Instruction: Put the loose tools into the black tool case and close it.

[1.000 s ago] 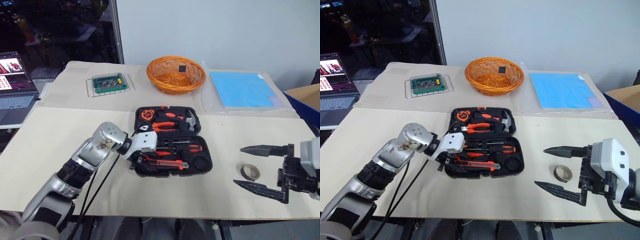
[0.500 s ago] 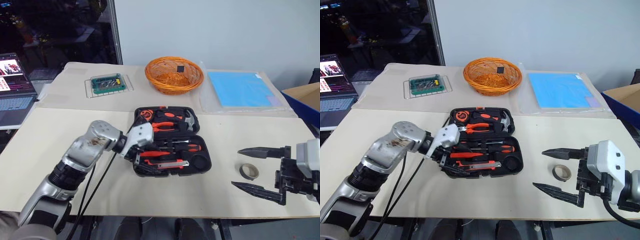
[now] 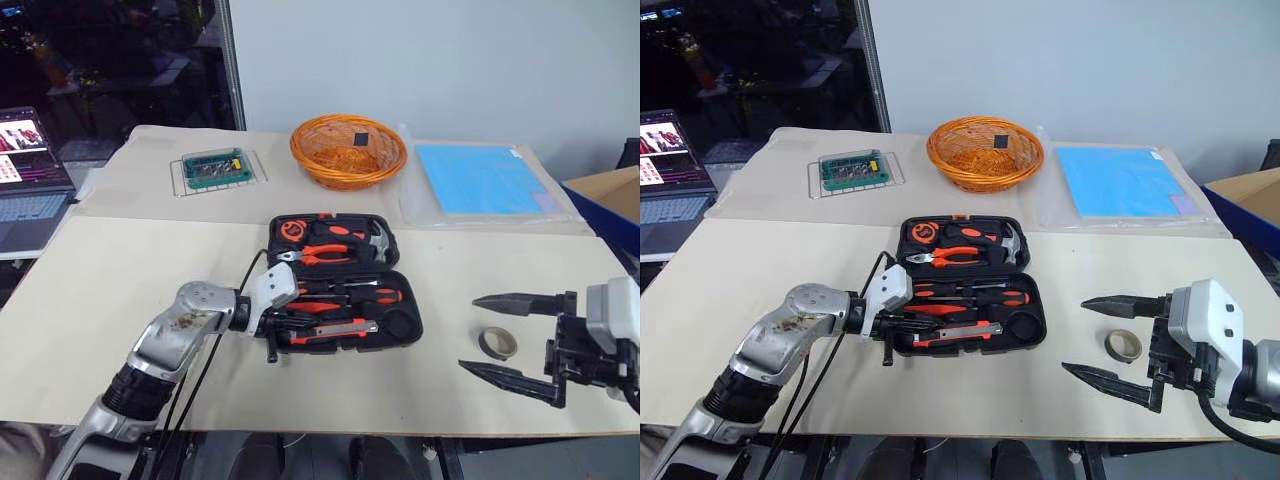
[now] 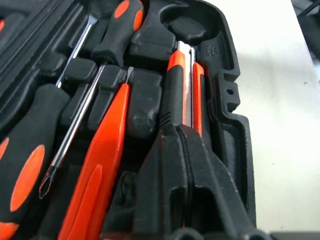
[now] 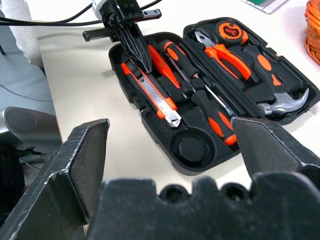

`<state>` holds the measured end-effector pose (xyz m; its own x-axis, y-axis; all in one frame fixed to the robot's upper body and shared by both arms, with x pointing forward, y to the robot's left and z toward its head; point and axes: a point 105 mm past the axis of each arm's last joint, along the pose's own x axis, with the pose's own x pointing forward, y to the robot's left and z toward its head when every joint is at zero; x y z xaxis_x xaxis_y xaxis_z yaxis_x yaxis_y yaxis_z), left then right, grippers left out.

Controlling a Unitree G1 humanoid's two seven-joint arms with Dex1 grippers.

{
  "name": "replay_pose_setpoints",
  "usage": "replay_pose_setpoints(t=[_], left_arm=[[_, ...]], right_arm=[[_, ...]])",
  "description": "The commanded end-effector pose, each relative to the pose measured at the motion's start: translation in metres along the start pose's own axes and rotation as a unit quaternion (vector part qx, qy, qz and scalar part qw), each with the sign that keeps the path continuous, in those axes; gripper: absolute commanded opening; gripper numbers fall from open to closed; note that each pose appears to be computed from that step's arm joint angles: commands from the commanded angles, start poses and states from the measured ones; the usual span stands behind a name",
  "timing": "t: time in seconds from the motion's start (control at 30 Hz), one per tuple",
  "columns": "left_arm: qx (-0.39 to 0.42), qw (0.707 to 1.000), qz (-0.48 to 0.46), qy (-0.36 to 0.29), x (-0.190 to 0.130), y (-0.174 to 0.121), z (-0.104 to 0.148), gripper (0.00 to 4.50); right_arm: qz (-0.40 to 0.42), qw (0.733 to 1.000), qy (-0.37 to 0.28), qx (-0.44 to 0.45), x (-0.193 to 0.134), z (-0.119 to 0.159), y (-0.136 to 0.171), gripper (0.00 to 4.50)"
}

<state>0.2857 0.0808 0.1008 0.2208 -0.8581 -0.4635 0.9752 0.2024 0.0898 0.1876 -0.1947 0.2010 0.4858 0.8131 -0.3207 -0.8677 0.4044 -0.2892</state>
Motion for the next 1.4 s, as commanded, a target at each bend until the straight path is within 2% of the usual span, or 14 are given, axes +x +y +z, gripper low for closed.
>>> replay_pose_setpoints(t=[0.03,0.2,0.27,0.4,0.57,0.67,0.7,0.73,0.77,0.83,0.97,1.07,1.3,1.4], left_arm=[[-0.017,0.997,-0.008,0.081,0.010,-0.010,-0.042,0.11],[-0.081,0.993,-0.022,0.086,0.022,-0.012,-0.045,0.11],[-0.057,0.995,-0.017,0.083,0.024,-0.007,-0.042,0.11],[-0.008,0.998,-0.017,-0.062,0.013,0.001,0.010,0.11],[0.000,0.984,-0.052,-0.169,-0.012,-0.010,0.051,0.11],[-0.009,0.978,-0.079,-0.190,-0.026,-0.017,0.072,0.78],[0.004,0.978,-0.085,-0.192,-0.030,-0.019,0.079,0.97],[0.007,0.978,-0.088,-0.191,-0.032,-0.021,0.084,1.62],[0.011,0.979,-0.090,-0.184,-0.036,-0.021,0.086,1.73],[0.019,0.979,-0.096,-0.178,-0.038,-0.025,0.092,2.49],[0.032,0.978,-0.121,-0.164,-0.043,-0.033,0.104,3.79],[0.038,0.978,-0.131,-0.156,-0.038,-0.040,0.109,3.80],[0.044,0.981,-0.121,-0.146,-0.037,-0.040,0.112,3.80],[0.045,0.981,-0.117,-0.146,-0.039,-0.041,0.109,3.80]], right_arm=[[-0.005,1.000,0.002,-0.002,-0.002,0.002,0.002,4.50],[-0.008,1.000,0.012,0.017,-0.003,-0.002,0.007,4.50],[-0.012,1.000,0.014,0.020,-0.004,-0.004,0.009,4.50],[-0.082,0.996,0.012,0.034,-0.008,-0.005,-0.001,4.50],[-0.180,0.981,0.055,0.053,-0.020,-0.019,-0.007,4.50],[-0.208,0.970,0.069,0.106,-0.025,-0.027,-0.002,4.50],[-0.215,0.962,0.128,0.106,-0.026,-0.039,-0.001,4.50],[-0.224,0.953,0.176,0.103,-0.030,-0.050,-0.001,4.50],[-0.223,0.944,0.212,0.123,-0.030,-0.062,0.000,4.50],[-0.221,0.933,0.242,0.149,-0.031,-0.075,-0.001,4.50],[-0.225,0.920,0.266,0.177,-0.020,-0.093,-0.014,3.53],[-0.239,0.912,0.278,0.186,-0.019,-0.105,-0.025,2.48],[-0.253,0.898,0.303,0.196,-0.008,-0.125,-0.048,2.48],[-0.232,0.902,0.303,0.204,0.000,-0.128,-0.050,1.65]])
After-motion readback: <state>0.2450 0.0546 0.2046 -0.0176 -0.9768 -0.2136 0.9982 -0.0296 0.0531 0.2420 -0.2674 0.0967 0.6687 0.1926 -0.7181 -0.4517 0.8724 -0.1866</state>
